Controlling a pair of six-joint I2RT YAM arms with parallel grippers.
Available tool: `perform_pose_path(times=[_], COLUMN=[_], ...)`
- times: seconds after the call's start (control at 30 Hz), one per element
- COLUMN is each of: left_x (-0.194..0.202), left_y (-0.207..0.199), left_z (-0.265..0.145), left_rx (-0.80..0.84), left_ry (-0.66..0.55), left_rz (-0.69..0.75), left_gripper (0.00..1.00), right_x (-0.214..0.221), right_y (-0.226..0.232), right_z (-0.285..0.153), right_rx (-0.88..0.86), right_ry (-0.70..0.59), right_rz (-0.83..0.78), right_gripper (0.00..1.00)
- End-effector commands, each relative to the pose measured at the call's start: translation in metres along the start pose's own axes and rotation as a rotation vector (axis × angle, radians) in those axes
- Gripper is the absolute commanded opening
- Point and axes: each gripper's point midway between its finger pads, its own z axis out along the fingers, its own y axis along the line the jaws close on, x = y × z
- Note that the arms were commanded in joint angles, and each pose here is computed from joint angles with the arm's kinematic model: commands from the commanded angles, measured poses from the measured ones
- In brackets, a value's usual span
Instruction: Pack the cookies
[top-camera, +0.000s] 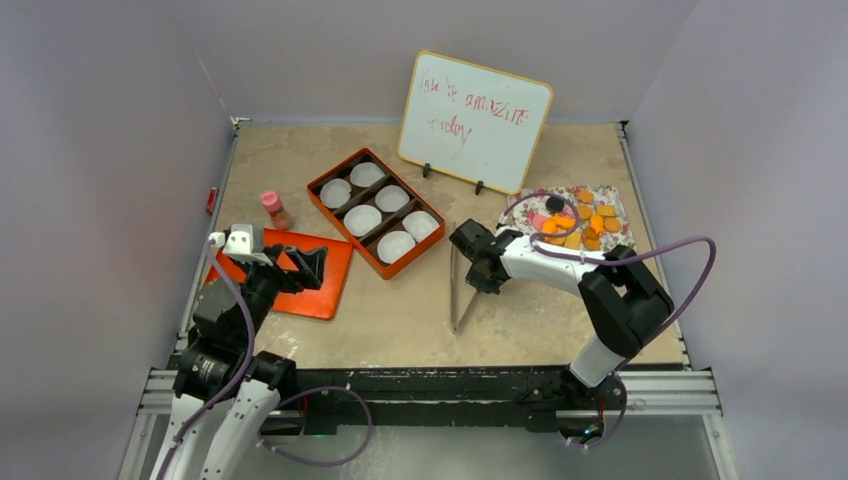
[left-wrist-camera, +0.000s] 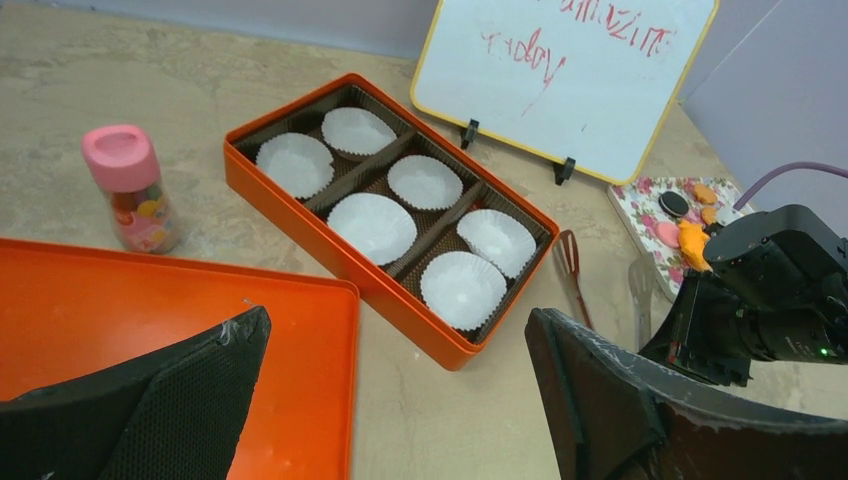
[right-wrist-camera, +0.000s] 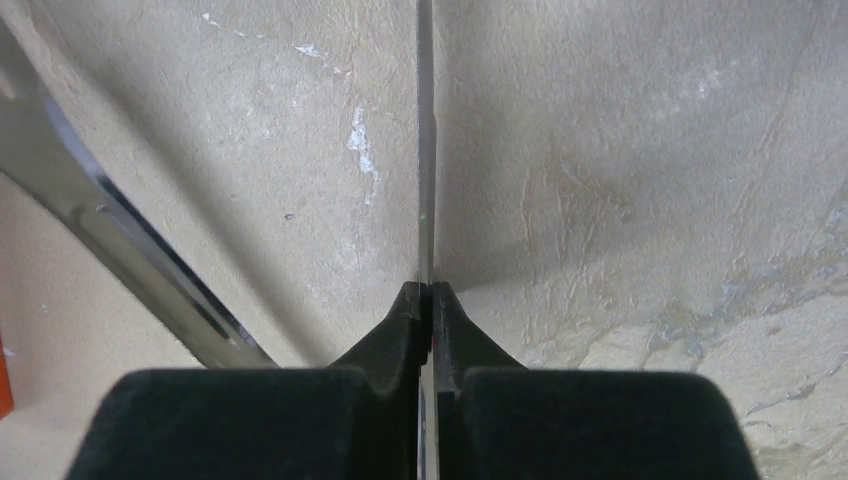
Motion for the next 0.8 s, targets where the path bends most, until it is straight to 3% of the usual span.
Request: perform_pose_path(times=[0.0,0.27,0.77], left_x=[-0.010,-0.011,0.019], left_y=[-0.017,-0.029,-0.085], left_z=[-0.001,0.016,0.056], left_rx=[0.050,0.035,0.270], left_ry=[0.028,0.102,0.297], left_rz=[-0.072,-0.257,-0.491], left_gripper=[1.00,0.96,0.94], right_x=[-0.010,-0.026,-0.064], right_y=[-0.009,-0.004,0.024], right_z=[-0.015,-0.039,-0.103], right_rx=[-0.008,-0.084,-0.265], right_ry=[-0.051,-0.100,-0.212], right_rz=[0.018,-0.036,-0.269], right_gripper=[0.00,0.00,0.00])
